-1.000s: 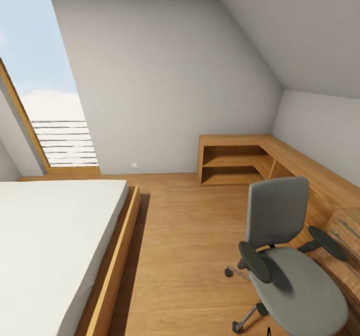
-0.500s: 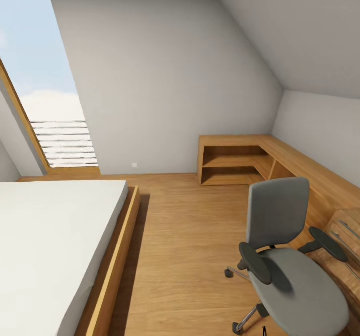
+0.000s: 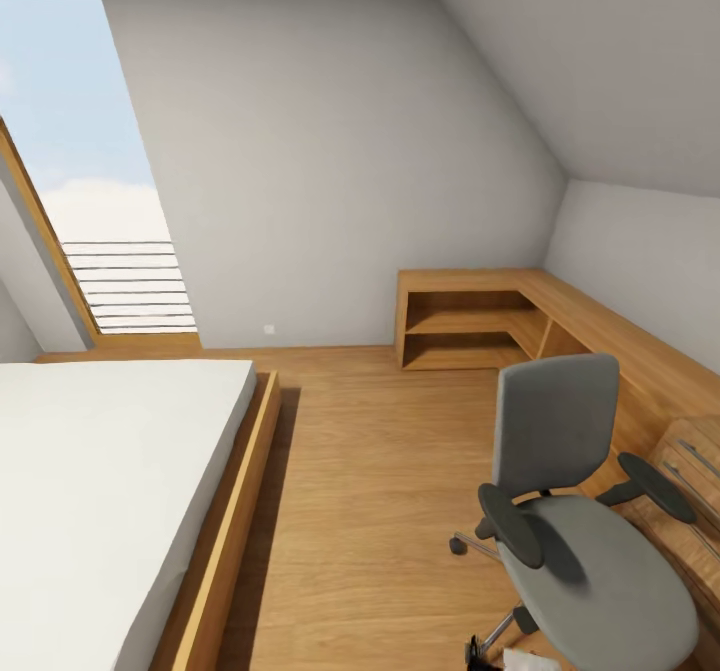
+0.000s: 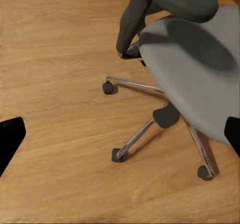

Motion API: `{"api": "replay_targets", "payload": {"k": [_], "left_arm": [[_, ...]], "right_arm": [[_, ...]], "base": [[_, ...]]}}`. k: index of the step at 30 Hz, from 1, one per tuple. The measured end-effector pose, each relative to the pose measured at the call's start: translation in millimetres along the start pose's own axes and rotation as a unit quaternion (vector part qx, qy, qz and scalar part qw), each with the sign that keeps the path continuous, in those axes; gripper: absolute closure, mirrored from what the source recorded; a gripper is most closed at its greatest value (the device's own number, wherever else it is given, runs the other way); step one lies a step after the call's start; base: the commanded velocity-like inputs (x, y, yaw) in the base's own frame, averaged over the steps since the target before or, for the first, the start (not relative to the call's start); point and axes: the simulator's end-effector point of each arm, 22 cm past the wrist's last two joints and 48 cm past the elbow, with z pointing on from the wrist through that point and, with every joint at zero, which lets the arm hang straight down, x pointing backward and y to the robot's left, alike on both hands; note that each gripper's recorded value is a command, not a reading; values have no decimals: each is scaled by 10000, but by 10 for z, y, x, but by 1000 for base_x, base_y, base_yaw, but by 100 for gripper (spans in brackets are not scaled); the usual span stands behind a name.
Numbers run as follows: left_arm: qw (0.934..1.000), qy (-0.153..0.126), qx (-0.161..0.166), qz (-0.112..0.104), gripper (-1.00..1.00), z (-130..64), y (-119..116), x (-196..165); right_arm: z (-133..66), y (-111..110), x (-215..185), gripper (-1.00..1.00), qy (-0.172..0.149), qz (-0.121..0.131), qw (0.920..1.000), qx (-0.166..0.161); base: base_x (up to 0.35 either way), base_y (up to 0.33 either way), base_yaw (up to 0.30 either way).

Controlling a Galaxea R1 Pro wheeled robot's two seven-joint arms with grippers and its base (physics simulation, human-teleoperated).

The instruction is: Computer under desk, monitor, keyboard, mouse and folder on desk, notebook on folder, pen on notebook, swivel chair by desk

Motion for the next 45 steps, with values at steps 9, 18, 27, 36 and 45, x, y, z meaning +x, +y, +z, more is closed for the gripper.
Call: {"api": "replay_targets", "payload": {"k": [9,18,27,36,45], "left_arm": [[9997,170,152,18,-100,26,-213,-73],[9997,169,183,43,-100,31,-239,-94],[9998,3,201,-6,-100,27,-256,-164],[9997,-130,196,-43,-100,28,-245,-221],[9997,-139,198,-46,-100,29,-247,-226]], "right_arm": [[78,301,-24,-100,416,-8,9987,-309],[38,315,-42,-100,184,21,9990,-412],[-51,436,146,-100,320,-126,9954,-898],[-82,526,177,-100,352,-124,9929,-1127],[-83,528,178,-100,353,-123,9928,-1140]], "base": [[0,0,0],[0,0,0],[0,0,0],[1,140,0],[18,156,0]]}}
